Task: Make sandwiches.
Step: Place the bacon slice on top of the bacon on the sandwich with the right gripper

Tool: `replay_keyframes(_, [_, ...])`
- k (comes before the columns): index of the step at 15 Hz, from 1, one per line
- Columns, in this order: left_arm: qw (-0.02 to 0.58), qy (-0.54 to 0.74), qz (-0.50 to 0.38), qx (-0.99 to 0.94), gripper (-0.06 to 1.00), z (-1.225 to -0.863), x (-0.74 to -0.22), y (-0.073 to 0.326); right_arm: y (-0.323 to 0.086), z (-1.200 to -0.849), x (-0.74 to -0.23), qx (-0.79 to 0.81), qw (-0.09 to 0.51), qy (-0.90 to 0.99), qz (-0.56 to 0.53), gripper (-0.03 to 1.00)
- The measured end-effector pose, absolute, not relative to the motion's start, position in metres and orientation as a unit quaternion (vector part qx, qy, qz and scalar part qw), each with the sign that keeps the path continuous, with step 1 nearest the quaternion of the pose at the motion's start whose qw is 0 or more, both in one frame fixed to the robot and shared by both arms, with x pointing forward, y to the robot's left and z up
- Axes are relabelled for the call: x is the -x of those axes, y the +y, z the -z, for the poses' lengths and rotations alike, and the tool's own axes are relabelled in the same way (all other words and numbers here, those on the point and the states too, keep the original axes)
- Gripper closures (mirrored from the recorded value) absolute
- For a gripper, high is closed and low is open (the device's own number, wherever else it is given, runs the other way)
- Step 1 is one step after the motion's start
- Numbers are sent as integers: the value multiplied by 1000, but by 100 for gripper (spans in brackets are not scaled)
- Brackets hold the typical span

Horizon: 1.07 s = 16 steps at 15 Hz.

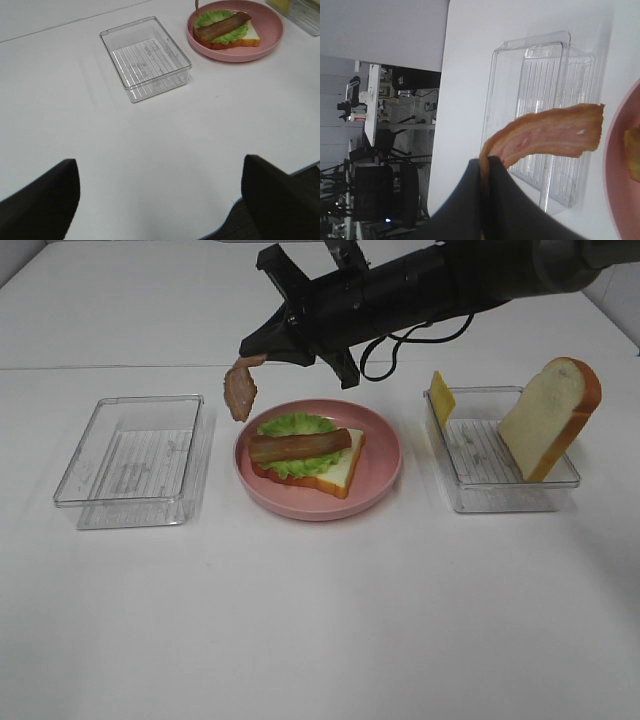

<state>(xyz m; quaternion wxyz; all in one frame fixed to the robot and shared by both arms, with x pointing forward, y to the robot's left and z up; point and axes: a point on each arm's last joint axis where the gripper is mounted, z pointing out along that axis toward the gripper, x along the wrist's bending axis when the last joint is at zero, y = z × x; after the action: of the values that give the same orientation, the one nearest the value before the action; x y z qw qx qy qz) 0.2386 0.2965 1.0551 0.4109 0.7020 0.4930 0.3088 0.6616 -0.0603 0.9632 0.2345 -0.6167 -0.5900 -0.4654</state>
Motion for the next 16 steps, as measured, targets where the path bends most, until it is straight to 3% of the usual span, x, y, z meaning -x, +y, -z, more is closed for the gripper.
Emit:
replay_keyframes(3, [411, 493, -309, -702, 12, -1055, -239, 296, -60, -933, -665, 632, 237, -590, 442, 97])
replay_keyframes(8, [411, 493, -309, -702, 12, -1055, -239, 296, -69, -922, -662, 661, 191, -622, 373, 97])
replay_keyframes(13, [411, 493, -309, -702, 12, -1055, -239, 296, -81, -939, -662, 668, 117, -649, 345, 97])
replay_keyframes(16, [411, 493, -309, -702, 12, -1055, -239, 296, -88, -939, -661, 673, 85, -662, 320, 82])
